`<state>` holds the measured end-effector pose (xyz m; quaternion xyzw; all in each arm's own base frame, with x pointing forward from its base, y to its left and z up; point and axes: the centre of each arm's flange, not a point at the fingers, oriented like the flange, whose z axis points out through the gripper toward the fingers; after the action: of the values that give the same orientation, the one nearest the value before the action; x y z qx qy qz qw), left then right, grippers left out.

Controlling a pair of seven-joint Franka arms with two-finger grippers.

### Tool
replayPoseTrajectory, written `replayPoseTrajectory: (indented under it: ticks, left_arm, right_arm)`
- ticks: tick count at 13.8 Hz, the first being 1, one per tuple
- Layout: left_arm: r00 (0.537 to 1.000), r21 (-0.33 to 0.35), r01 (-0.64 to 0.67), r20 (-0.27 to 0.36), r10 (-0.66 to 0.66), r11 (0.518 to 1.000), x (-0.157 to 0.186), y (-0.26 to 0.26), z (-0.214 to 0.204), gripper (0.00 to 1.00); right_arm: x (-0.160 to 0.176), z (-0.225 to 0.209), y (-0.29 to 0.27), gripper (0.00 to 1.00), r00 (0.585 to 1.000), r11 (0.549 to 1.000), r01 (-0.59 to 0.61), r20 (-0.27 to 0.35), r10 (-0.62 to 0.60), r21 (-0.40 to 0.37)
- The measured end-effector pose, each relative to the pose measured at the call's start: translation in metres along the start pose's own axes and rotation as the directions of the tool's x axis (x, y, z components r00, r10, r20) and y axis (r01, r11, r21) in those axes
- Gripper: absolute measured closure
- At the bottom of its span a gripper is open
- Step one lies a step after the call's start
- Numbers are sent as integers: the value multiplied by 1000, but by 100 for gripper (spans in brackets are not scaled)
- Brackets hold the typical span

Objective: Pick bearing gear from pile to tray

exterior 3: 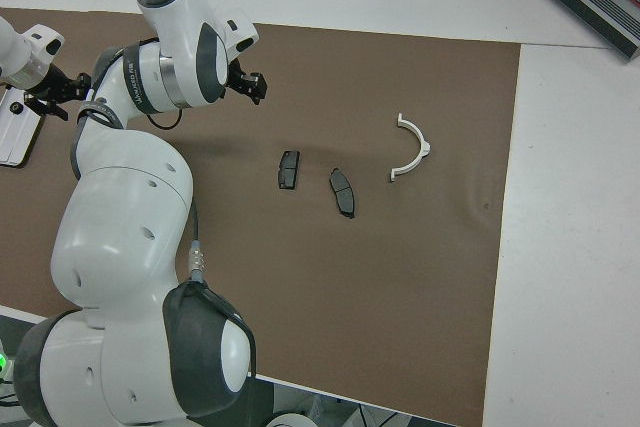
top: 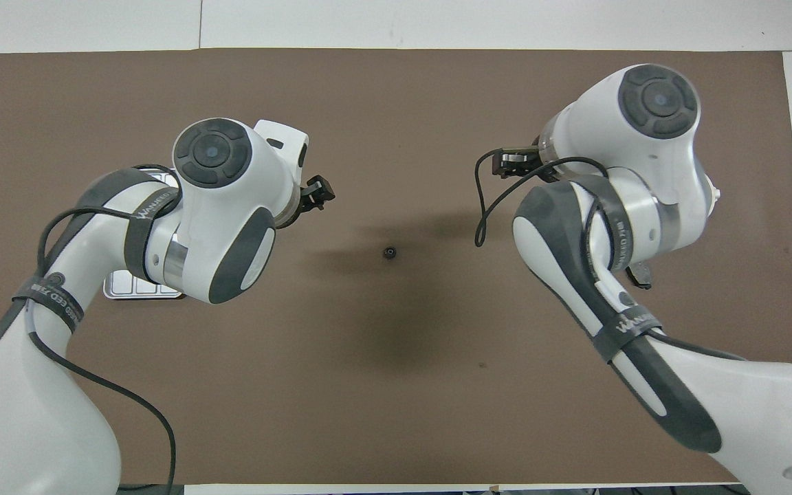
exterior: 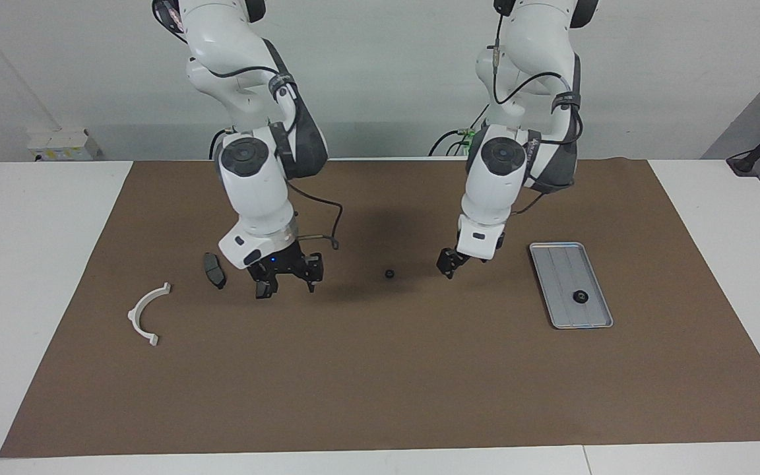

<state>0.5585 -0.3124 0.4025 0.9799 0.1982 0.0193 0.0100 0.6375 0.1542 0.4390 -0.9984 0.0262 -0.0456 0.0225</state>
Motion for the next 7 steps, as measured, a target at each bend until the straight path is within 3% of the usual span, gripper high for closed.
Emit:
replayPoseTrajectory:
  ticks: [1, 3, 7]
  left_arm:
    - [1000, -6, 18, -3, -18, 1000, -17, 19, -3, 0]
    - [1000, -3, 29, 1, -29, 1000, -48, 58, 9, 0]
    - [1000, 30, 13, 7, -13, 999, -81, 95, 58, 0]
  right_arm:
    - [0, -21, 23, 19, 1000, 1000, 14, 11, -14, -7]
    - [-6, -63, 74, 3, 998, 999, 44, 36, -44, -18]
    - [-34, -128, 143, 0, 994, 997, 72, 85, -69, -29]
